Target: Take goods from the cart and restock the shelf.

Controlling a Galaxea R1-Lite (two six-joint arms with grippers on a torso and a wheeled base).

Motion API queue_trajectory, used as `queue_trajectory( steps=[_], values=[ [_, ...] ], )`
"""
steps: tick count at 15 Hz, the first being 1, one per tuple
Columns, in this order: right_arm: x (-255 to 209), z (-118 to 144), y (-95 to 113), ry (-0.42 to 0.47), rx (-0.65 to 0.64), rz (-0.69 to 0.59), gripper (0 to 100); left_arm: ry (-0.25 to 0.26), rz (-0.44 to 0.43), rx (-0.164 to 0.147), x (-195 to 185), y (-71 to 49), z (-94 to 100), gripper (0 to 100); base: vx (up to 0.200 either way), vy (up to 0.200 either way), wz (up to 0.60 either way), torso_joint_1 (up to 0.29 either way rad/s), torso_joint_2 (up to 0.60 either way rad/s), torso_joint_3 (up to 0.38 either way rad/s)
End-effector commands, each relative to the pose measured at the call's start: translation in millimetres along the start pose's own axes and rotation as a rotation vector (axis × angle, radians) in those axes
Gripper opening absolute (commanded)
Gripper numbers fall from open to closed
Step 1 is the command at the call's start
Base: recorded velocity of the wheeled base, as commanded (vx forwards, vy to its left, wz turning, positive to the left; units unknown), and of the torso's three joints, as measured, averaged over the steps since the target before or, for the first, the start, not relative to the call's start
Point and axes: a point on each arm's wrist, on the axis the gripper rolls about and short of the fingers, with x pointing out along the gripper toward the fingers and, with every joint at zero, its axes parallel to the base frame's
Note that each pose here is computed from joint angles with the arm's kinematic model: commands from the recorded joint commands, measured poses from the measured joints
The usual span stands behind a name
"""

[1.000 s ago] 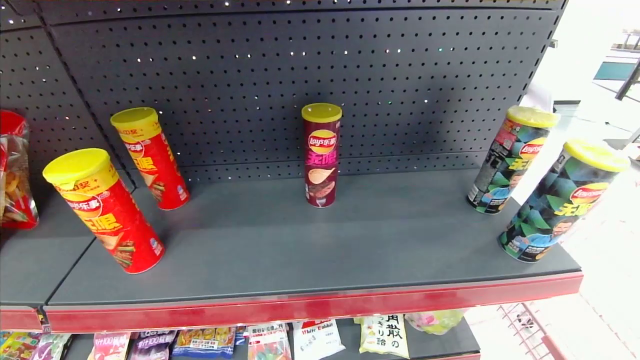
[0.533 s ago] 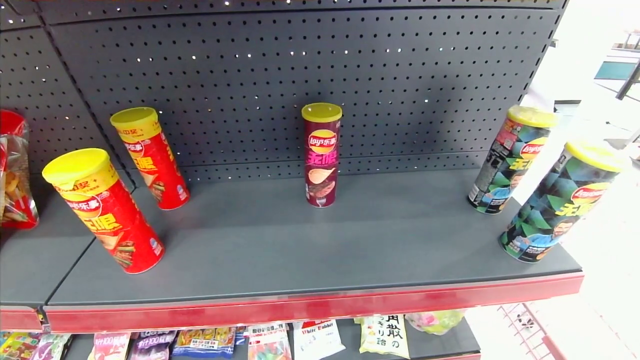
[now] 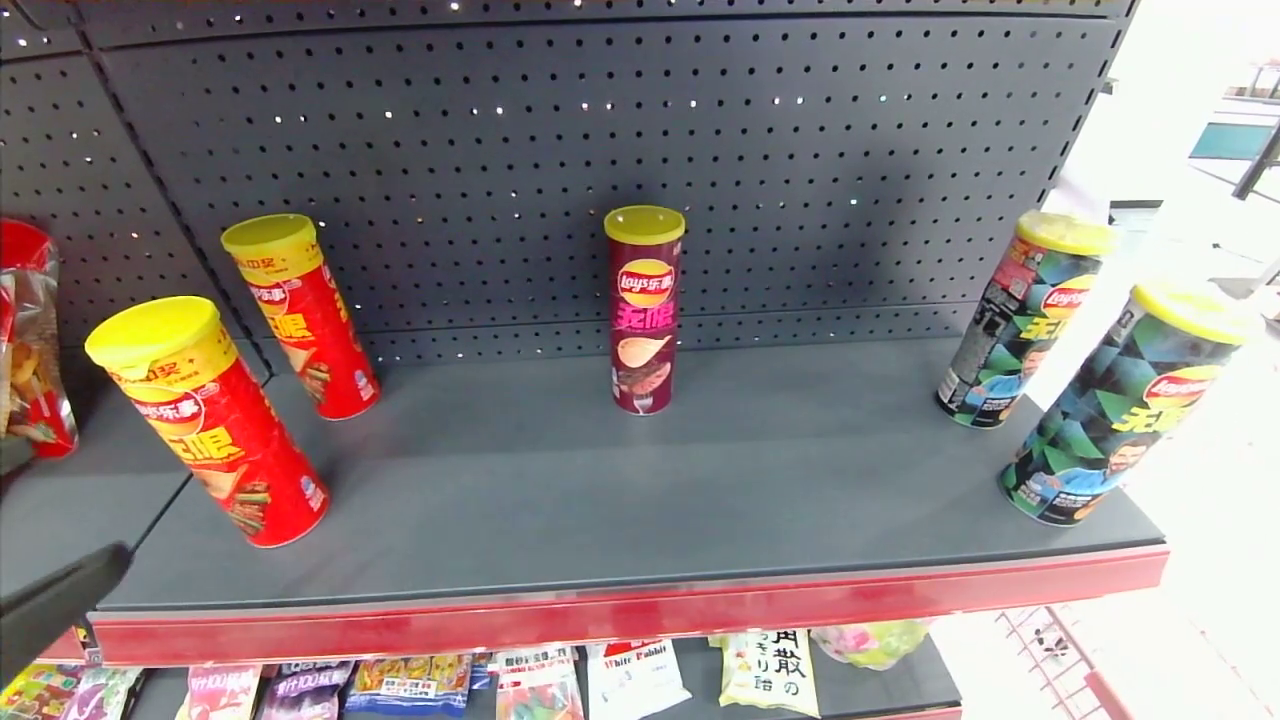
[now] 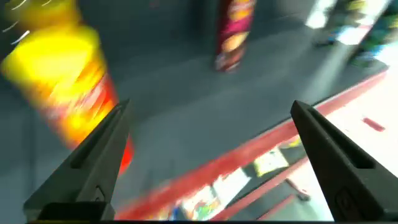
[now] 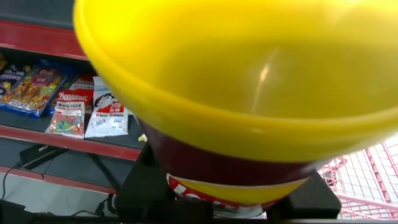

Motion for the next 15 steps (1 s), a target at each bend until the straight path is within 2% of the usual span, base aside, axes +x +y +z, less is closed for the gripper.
queue_trajectory(
  steps=[1, 2, 3, 4, 6, 7, 8, 9, 12, 15],
  values=[
    [0, 1, 0, 0.004, -0.001, 0.001, 0, 0.140, -0.297, -0.019, 110, 11.1, 5.6, 100, 0.000, 0.000, 0.00, 0.000, 0.00, 0.000],
    [0, 1, 0, 0.003, -0.001, 0.000, 0, 0.140, -0.300, -0.015, 115, 11.9, 5.3, 100, 0.000, 0.000, 0.00, 0.000, 0.00, 0.000],
    [-2, 3, -1, -0.014, 0.001, -0.002, 0, 0.144, -0.326, 0.014, 145, 13.9, 3.3, 100, 0.000, 0.000, 0.00, 0.000, 0.00, 0.000],
    [-4, 2, -1, -0.029, 0.003, -0.007, 0, 0.135, -0.351, 0.030, 180, 14.6, 8.6, 100, 0.000, 0.000, 0.00, 0.000, 0.00, 0.000],
    [-4, 3, -1, -0.030, 0.004, -0.014, 0, 0.145, -0.382, 0.032, 220, 13.6, 10.7, 100, 0.000, 0.000, 0.00, 0.000, 0.00, 0.000],
    [-4, 3, -1, -0.030, 0.004, -0.016, 0, 0.142, -0.396, 0.044, 235, 11.7, 11.9, 100, 0.000, 0.000, 0.00, 0.000, 0.00, 0.000],
    [-4, 3, -1, -0.031, 0.004, -0.016, 0, 0.139, -0.404, 0.083, 258, 13.5, 10.3, 100, 0.000, 0.000, 0.00, 0.000, 0.00, 0.000],
    [-4, 3, -1, -0.034, 0.006, -0.019, 0, 0.140, -0.407, 0.108, 274, 15.4, 7.0, 100, 0.000, 0.000, 0.00, 0.000, 0.00, 0.000],
    [-6, 4, -1, -0.044, 0.008, -0.023, 0, 0.135, -0.430, 0.114, 306, 16.1, 2.1, 100, 0.000, 0.000, 0.00, 0.000, 0.00, 0.000],
    [-6, 4, -2, -0.044, 0.009, -0.043, 0, 0.105, -0.429, 0.124, 340, 19.9, 1.8, 100, 0.000, 0.000, 0.00, 0.000, 0.00, 0.000]
  ],
)
